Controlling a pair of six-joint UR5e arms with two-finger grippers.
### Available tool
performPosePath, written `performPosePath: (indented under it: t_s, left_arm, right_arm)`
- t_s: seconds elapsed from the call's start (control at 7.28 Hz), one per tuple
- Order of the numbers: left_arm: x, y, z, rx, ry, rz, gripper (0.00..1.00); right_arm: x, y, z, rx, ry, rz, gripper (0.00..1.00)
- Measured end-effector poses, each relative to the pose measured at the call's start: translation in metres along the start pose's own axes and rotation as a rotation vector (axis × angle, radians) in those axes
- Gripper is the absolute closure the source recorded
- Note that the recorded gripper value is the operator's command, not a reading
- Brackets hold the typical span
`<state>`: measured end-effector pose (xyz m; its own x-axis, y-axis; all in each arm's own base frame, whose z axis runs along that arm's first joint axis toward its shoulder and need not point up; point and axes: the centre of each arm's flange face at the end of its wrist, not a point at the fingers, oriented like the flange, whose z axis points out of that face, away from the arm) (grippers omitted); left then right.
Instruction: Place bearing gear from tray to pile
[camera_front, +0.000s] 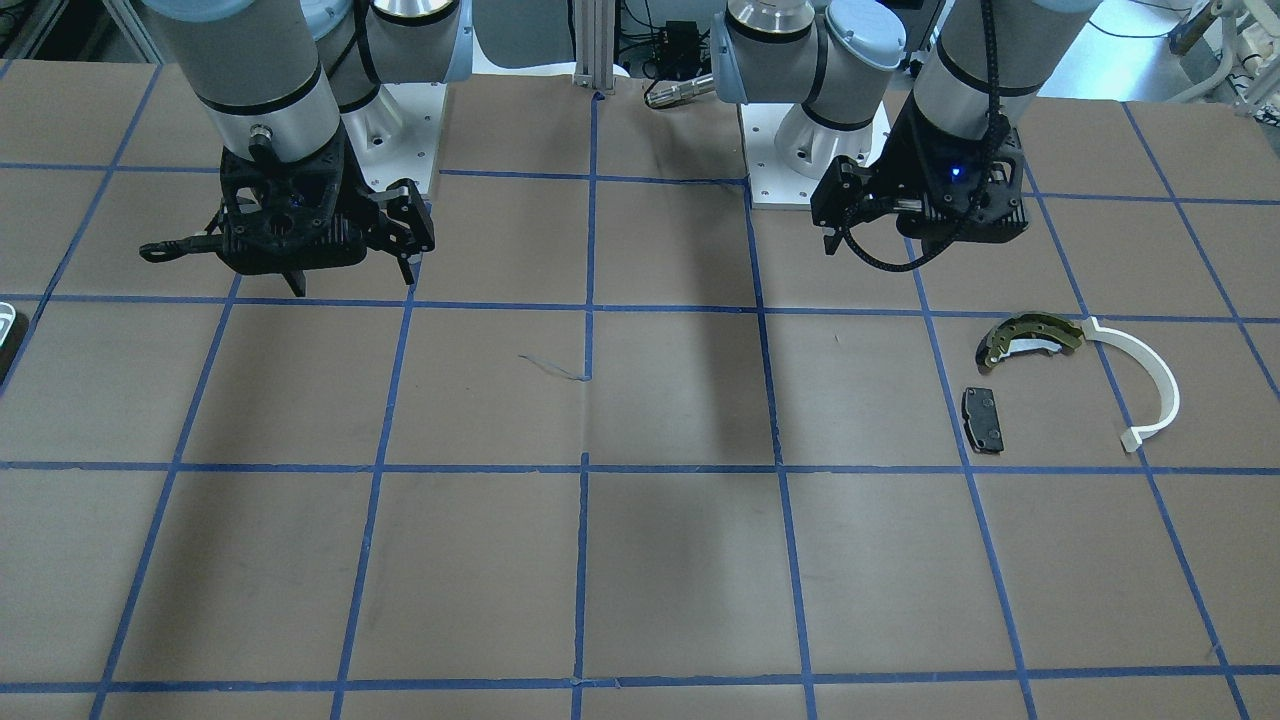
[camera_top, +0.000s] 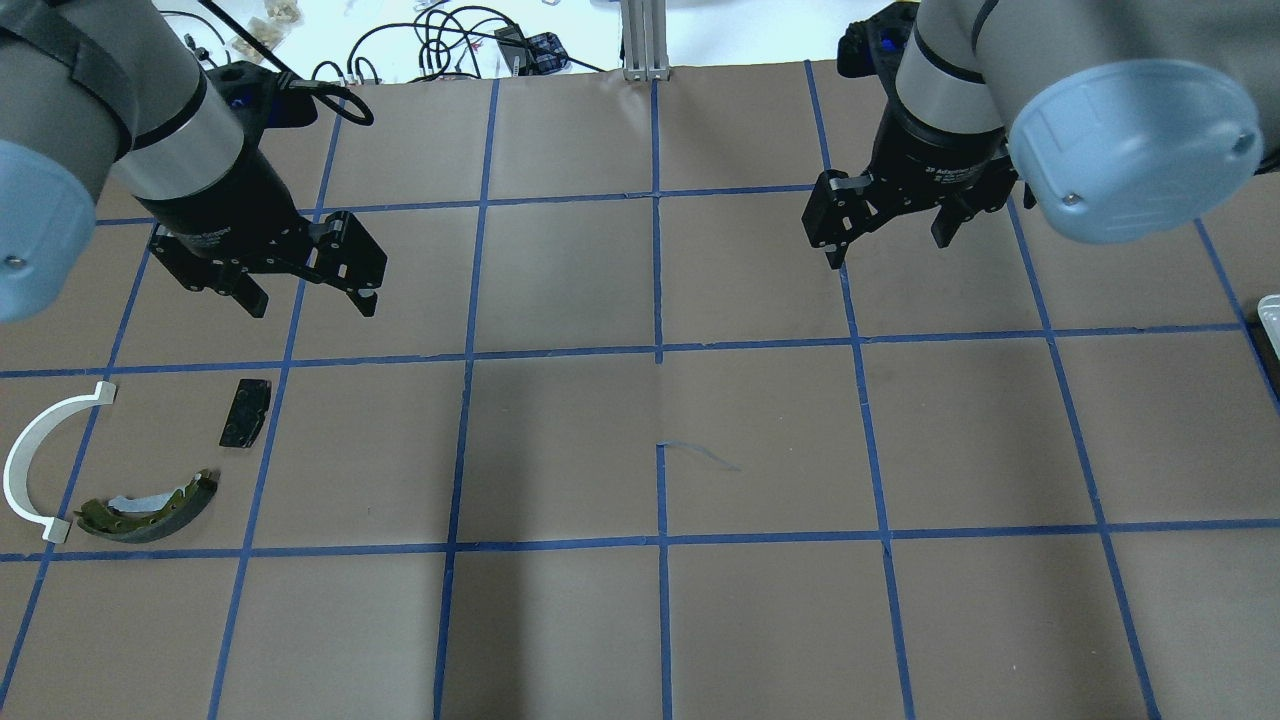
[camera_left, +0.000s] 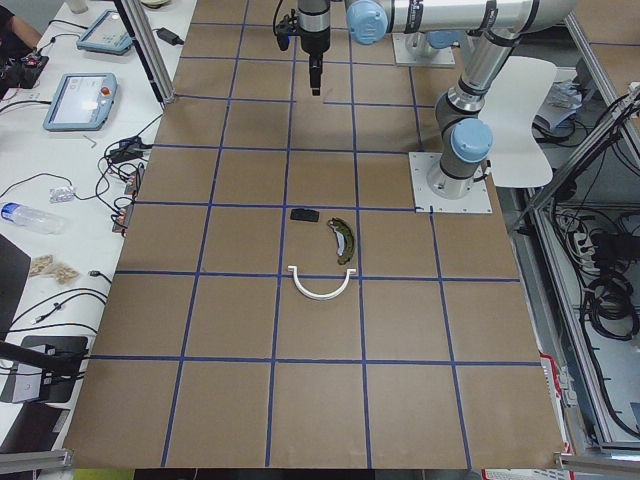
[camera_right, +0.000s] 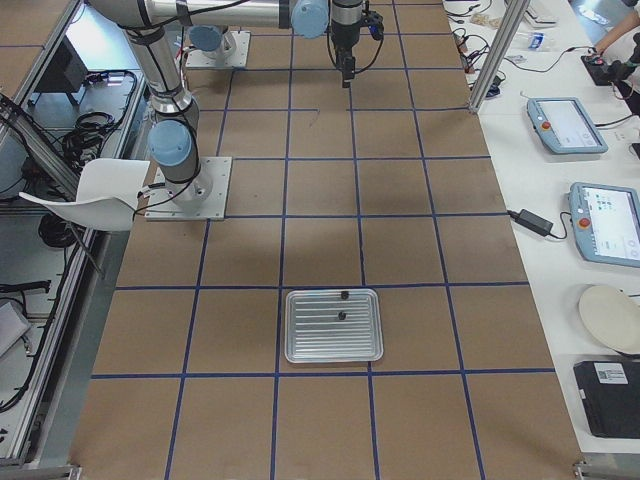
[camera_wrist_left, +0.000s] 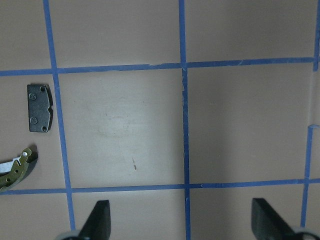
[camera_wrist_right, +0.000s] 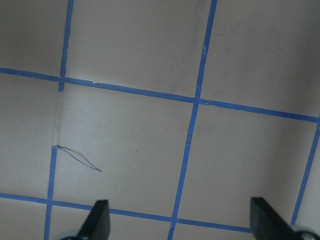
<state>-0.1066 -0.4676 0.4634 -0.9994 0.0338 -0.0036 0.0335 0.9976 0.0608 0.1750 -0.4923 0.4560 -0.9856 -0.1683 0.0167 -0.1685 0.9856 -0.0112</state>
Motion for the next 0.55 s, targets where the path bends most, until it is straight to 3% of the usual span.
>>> performPosePath:
  t_s: [0.55]
  left_arm:
    - [0.008, -0.003, 0.007, -0.020, -0.003, 0.007, 0.00]
  right_arm:
    - [0.029, -0.005, -0.001, 0.006, 0.005, 0.043, 0.00]
